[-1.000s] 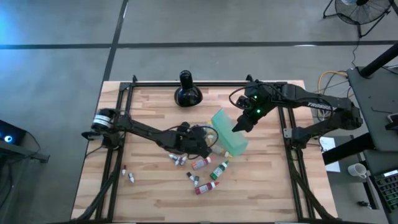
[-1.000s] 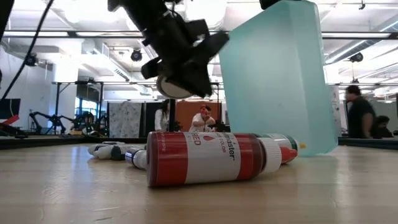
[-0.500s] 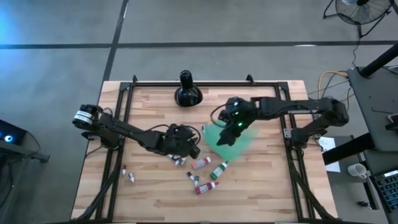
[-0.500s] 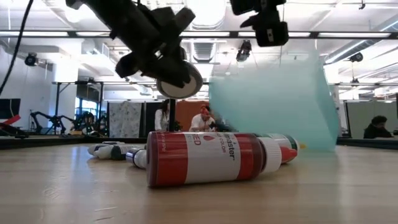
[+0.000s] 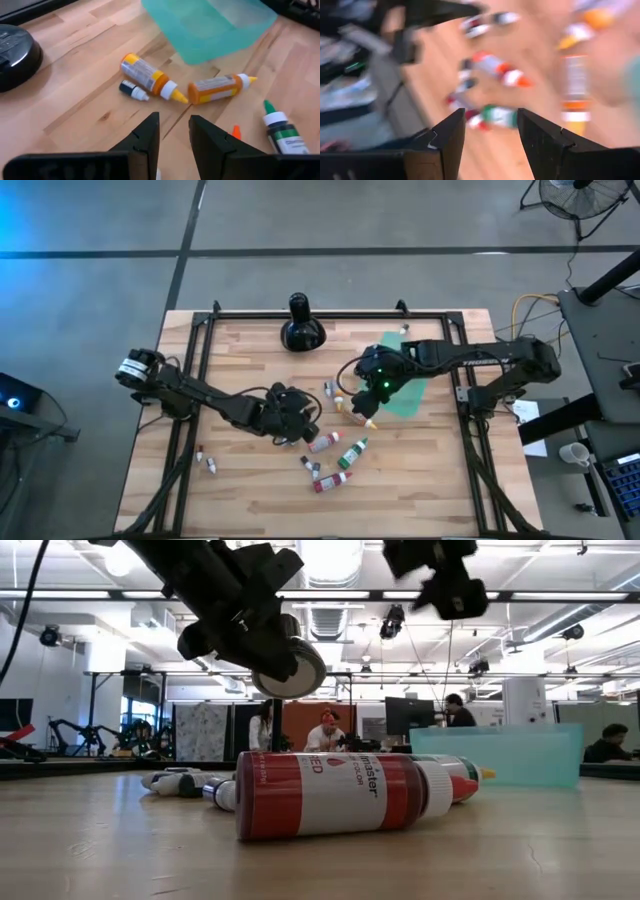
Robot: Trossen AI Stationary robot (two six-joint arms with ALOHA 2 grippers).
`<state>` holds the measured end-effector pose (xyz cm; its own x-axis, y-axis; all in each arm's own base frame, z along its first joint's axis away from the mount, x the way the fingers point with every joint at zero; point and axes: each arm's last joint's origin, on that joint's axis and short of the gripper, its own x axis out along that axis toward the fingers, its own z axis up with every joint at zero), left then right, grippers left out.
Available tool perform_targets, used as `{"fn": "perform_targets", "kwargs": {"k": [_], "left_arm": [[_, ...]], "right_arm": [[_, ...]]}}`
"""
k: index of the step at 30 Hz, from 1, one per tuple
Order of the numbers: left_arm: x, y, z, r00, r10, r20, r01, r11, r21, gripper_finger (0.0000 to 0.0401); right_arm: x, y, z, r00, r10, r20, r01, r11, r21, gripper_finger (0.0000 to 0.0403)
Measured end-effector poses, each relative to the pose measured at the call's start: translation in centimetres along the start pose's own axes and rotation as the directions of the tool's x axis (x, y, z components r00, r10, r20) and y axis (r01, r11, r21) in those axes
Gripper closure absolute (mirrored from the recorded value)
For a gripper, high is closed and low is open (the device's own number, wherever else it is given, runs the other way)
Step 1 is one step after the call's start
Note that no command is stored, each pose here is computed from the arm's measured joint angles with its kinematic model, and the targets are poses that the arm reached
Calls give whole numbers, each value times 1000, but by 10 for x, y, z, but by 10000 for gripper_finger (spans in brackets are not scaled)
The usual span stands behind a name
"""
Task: Pick & Place food coloring
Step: Put the top small black food coloring bottle into the green bin
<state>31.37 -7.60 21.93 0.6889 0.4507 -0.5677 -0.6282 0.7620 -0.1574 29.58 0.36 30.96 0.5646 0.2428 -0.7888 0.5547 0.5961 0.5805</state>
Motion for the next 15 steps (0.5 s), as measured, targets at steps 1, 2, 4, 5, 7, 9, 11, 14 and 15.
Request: {"fn": "perform_targets", "kwargs": {"k": [1,2,4,5,7,9,11,14,15], "left_arm": [[0,0,0,1000,4,-3,-3,1000,4,321],[-1,1,0,1000,7,-6,-6,1000,8,321],[-2,2,1,1000,8,-8,-8,1000,9,321],[-3,2,1,1000,8,-4,-8,1000,7,321],[-5,4,2,1000,26,2,-26,1000,15,321],[-6,5,3,999,32,9,-33,999,15,321],[-8,7,4,999,46,11,-46,999,23,321],[-9,9,4,998,64,9,-64,997,35,321],[-10,10,5,998,66,9,-66,997,34,321]], "right_arm": [[-2,-3,-1,998,-55,24,55,998,14,229],[-6,-6,-3,993,-104,52,103,994,27,229],[-11,-14,-6,970,-227,85,223,974,48,229],[-12,-18,-8,955,-283,93,279,959,55,229],[-14,-24,-11,923,-374,96,370,927,53,229],[-15,-27,-15,903,-422,78,425,905,-28,229],[-11,-30,-20,884,-467,28,465,869,-169,229],[-6,-38,-26,830,-556,-43,523,802,-288,230],[-6,-40,-27,808,-588,-40,559,787,-260,230]]}}
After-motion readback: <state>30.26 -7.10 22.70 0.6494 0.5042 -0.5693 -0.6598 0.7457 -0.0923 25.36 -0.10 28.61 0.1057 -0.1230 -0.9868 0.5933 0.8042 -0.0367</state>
